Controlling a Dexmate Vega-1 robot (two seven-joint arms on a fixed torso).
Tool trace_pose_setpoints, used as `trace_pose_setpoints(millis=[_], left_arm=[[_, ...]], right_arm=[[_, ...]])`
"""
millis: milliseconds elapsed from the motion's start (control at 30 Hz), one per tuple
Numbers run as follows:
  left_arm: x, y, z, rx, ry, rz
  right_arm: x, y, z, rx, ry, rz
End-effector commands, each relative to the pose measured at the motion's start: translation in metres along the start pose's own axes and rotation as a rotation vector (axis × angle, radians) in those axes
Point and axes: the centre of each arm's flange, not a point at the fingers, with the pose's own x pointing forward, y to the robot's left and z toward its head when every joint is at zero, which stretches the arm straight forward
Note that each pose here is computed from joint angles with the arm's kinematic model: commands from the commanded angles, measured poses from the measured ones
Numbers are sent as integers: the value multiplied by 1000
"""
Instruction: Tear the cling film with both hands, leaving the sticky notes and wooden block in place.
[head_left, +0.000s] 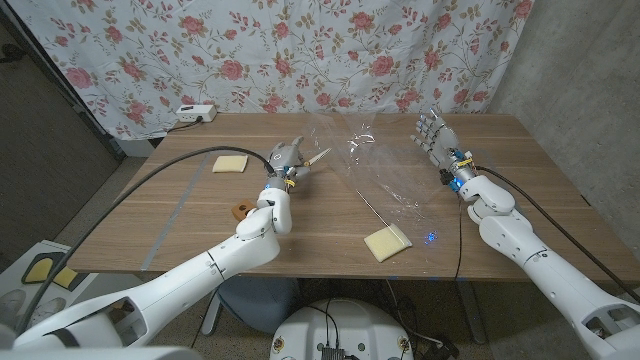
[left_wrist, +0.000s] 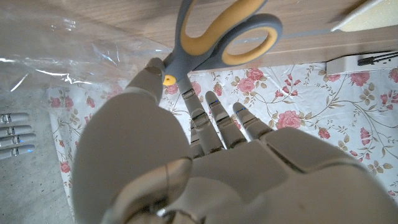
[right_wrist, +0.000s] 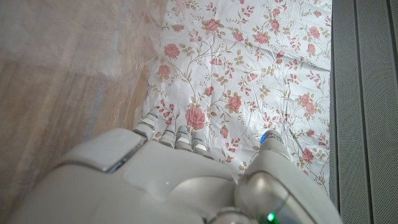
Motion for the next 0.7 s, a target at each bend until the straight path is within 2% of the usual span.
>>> trace_pose_setpoints(millis=[33, 367, 633, 700], left_arm=[[-3, 11, 2, -130, -50, 37], [-6, 16, 6, -223, -78, 44], [-12, 15, 14, -140, -138, 116], [-12, 14, 14, -169, -148, 112]], right_arm=[[-4, 1, 0, 7, -6, 2], [-7, 4, 2, 11, -7, 8], [-12, 6, 2, 16, -4, 5], [-13, 7, 1, 18, -4, 4]])
